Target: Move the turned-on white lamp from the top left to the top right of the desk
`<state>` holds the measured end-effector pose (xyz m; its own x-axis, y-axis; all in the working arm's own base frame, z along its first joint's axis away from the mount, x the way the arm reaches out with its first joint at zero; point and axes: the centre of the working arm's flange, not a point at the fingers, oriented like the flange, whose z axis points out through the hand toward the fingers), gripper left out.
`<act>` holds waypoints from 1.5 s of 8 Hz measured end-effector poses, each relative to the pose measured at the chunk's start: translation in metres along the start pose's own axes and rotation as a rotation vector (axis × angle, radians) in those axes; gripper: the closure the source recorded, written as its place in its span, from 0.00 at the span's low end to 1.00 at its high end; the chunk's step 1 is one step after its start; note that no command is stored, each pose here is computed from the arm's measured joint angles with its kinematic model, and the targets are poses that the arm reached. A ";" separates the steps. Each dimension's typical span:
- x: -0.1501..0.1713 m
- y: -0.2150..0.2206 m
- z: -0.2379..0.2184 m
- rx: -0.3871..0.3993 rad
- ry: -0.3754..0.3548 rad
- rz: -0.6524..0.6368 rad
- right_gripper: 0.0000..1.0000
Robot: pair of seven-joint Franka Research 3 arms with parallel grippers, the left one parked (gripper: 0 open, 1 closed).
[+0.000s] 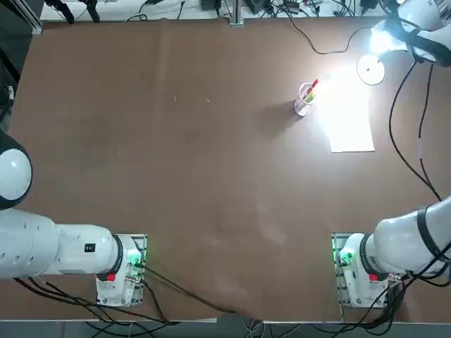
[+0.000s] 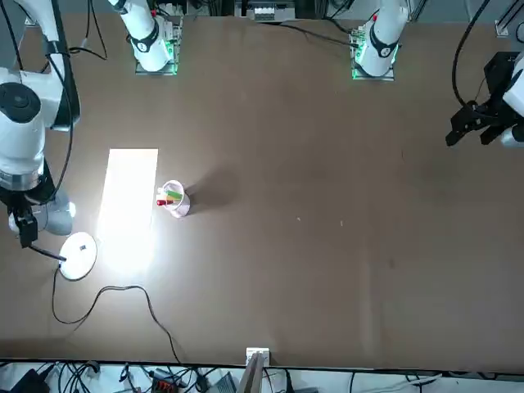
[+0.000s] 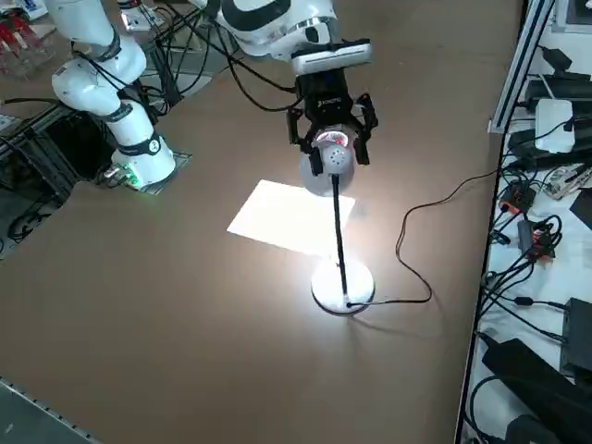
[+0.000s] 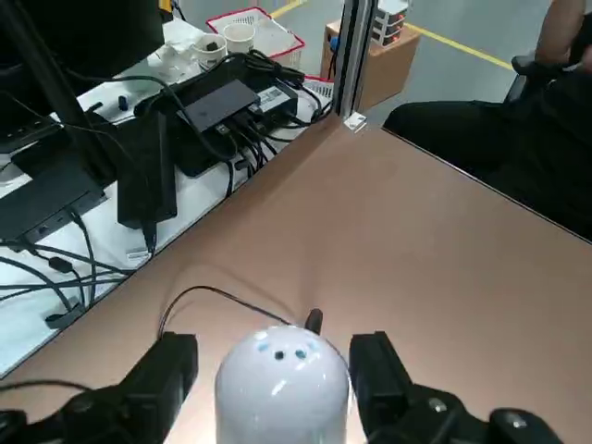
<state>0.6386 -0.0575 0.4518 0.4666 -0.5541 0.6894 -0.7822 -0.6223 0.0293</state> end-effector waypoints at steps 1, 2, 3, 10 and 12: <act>0.005 0.001 -0.008 0.008 0.010 0.007 0.00; 0.012 0.003 -0.018 0.019 0.024 0.016 0.00; 0.021 0.005 -0.031 0.033 0.035 0.029 0.00; 0.103 0.073 -0.072 0.166 -0.461 -0.203 0.00; 0.104 0.084 -0.087 0.217 -0.604 -0.401 0.00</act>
<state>0.5858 -0.1191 0.5892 0.8921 -0.4303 0.1377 -0.4354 -0.9002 0.0078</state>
